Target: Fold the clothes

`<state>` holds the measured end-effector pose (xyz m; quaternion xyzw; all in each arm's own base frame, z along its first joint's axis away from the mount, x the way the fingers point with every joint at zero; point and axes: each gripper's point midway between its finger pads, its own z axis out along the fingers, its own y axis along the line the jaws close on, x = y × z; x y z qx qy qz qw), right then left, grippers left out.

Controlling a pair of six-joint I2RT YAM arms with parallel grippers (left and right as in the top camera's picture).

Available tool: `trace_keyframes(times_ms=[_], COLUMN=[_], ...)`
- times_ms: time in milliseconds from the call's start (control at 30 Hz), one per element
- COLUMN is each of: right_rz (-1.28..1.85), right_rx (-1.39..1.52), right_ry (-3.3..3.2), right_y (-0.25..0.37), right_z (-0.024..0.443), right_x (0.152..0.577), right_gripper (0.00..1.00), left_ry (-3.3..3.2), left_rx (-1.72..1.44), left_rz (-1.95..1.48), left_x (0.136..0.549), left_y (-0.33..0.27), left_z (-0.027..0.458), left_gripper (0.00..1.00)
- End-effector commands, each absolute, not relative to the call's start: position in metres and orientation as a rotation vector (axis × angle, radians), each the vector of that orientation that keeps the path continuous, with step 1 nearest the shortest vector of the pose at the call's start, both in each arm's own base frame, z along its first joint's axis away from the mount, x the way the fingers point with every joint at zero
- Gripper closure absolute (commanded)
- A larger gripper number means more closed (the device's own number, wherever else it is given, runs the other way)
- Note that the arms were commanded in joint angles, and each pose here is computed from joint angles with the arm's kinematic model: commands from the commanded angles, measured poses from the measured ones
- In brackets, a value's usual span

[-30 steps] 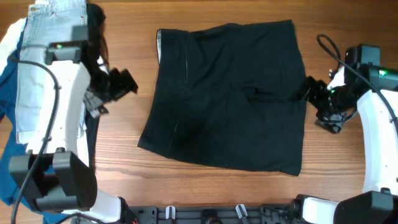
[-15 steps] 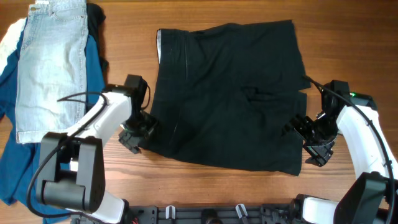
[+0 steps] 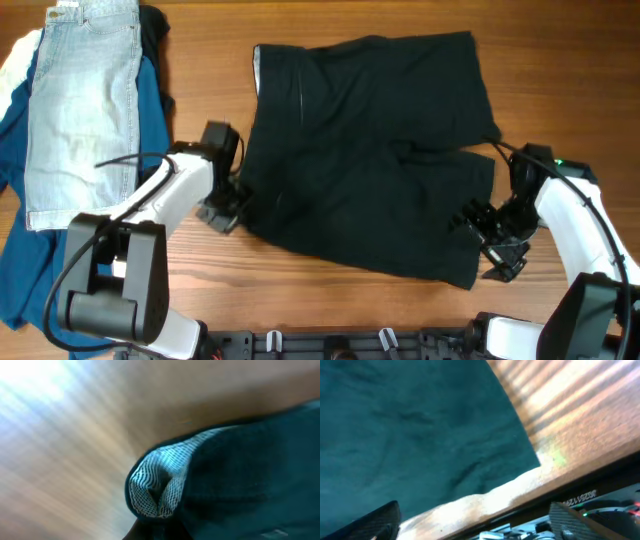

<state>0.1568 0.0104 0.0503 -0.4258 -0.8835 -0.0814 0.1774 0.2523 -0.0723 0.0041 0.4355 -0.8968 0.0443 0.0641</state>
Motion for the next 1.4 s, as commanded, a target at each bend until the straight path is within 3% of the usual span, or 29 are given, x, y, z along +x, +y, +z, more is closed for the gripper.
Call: trace_keyframes(times_ms=[0,100,200,400,500,533,567,600,700,767,967,1167,1367], right_rz=[-0.276,-0.341,-0.424,-0.464,-0.414,-0.403,-0.396,-0.394,-0.367,-0.378,-0.397,-0.408,-0.389], right_rx=[-1.249,-1.252,-1.258,-1.208,-1.116,-1.074,-1.059,-1.06,-1.051,-1.03,-1.09,-1.123,-1.041], right_ry=[-2.355,-2.284,-2.362,-2.489,-2.499,-2.511,-2.512,-2.51,-2.554,-2.657,-2.951,-3.153,-3.36], right_y=[0.028,0.043,0.044,0.048,0.07,0.074,0.076,0.075,0.068,0.053,-0.018,-0.061,-0.063], right_z=[0.042,0.024,0.009,0.001,0.001,0.001,0.002,0.002,0.003,0.021,0.108,0.182,0.259], right_x=[0.132,0.113,0.128,0.149,0.141,0.138,0.136,0.136,0.143,0.174,0.261,0.283,0.278], right_gripper=[0.12,0.14,0.18,0.39,0.39,0.5,0.81,0.96,0.96,0.96,0.96,0.96,0.96], left_ry=[-2.87,-2.941,-2.968,-2.981,-2.977,-2.975,-2.972,-2.97,-3.035,-3.04,-3.144,-3.299,-3.309], left_rx=[1.345,1.371,1.379,1.382,1.379,1.378,1.377,1.376,1.329,1.402,1.519,1.562,1.564], left_rz=[0.311,0.423,0.466,0.49,0.491,0.487,0.482,0.477,0.466,0.479,0.597,0.833,0.849], left_x=[0.302,0.328,0.337,0.342,0.341,0.34,0.339,0.338,0.343,0.345,0.331,0.308,0.277], left_y=[-0.079,-0.083,-0.085,-0.086,-0.087,-0.086,-0.086,-0.086,-0.077,-0.056,-0.022,-0.022,-0.022], left_z=[0.023,0.028,0.031,0.033,0.033,0.032,0.032,0.032,0.038,0.06,0.133,0.208,0.223], left_gripper=[0.96,0.96,0.96,0.96,0.96,0.96,0.96,0.96,0.96,0.96,0.96,0.96,0.96])
